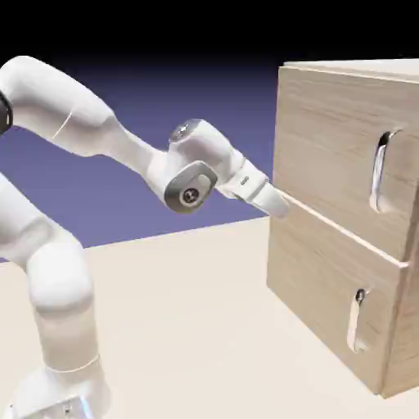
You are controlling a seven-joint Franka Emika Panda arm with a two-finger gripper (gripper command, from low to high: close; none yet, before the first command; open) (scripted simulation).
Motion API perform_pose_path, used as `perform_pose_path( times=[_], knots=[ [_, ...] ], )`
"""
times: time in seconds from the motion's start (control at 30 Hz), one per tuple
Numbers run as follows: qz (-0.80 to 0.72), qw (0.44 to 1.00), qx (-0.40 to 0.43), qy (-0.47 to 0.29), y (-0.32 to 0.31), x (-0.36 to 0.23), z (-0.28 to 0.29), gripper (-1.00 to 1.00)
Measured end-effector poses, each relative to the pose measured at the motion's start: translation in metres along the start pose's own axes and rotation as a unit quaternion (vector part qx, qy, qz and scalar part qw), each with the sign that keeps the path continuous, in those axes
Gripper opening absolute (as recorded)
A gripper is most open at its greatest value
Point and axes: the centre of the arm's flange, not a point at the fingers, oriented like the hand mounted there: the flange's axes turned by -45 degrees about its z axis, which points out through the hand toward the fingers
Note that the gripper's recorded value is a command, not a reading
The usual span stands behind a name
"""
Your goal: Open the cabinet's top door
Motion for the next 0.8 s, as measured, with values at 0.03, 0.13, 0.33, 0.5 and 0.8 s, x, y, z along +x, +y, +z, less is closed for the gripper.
perform_pose_path(
  times=[0.03,0.13,0.33,0.5,0.8],
  knots=[
    [-0.029,1.000,0.000,0.009,-0.001,0.006,-0.005,0.00],
    [-0.115,0.993,-0.002,0.037,-0.003,0.024,-0.022,0.00],
    [-0.279,0.956,-0.022,0.090,-0.002,0.052,-0.056,0.00],
    [-0.403,0.905,-0.050,0.128,0.003,0.069,-0.082,0.00],
    [-0.593,0.777,-0.124,0.171,0.027,0.087,-0.120,0.00]
  ],
)
